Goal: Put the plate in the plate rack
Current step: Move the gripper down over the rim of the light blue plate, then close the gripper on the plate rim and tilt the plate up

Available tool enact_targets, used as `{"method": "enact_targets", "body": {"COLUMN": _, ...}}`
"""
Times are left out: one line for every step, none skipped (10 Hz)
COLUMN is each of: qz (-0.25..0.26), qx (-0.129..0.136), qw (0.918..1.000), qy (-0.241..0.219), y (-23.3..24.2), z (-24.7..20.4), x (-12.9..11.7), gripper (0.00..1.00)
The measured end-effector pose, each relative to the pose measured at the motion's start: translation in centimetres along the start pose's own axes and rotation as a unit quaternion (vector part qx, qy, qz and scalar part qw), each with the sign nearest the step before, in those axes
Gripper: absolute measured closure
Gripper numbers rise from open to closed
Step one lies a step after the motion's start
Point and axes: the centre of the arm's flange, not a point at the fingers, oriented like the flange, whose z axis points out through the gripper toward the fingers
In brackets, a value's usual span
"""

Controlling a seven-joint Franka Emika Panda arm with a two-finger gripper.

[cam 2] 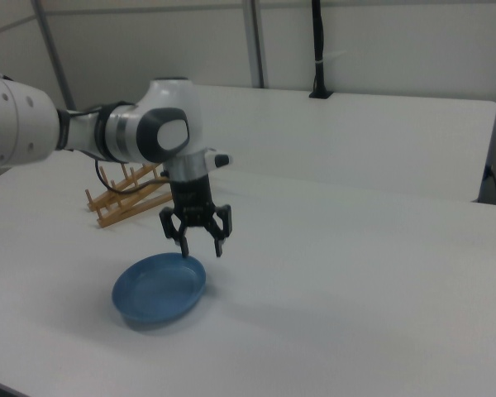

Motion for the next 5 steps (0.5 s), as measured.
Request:
{"method": "enact_targets", "body": {"qz": -0.013, "qx": -0.002, "qw": 0.9997, "qy": -0.022, "y": -0.1, "z": 2.5, "x": 0.6, "gripper": 0.32}}
{"method": "enact_targets", "body": {"qz": -0.025, "qx": -0.009, "qw": 0.9989, "qy": -0.038, "y": -0.4, "z": 4.9, "x": 1.0, "gripper": 0.34}}
{"method": "enact_targets", "body": {"qz": -0.036, "qx": -0.014, "qw": 0.9982, "qy": -0.046, "y": -0.9, "z": 7.0, "x": 1.3, "gripper": 0.37}}
{"method": "enact_targets", "body": {"qz": -0.043, "qx": -0.017, "qw": 0.9975, "qy": -0.053, "y": -1.2, "z": 8.4, "x": 1.3, "gripper": 0.56}}
{"method": "enact_targets", "body": {"qz": -0.045, "qx": -0.017, "qw": 0.9973, "qy": -0.055, "y": -1.3, "z": 8.7, "x": 1.4, "gripper": 0.61}}
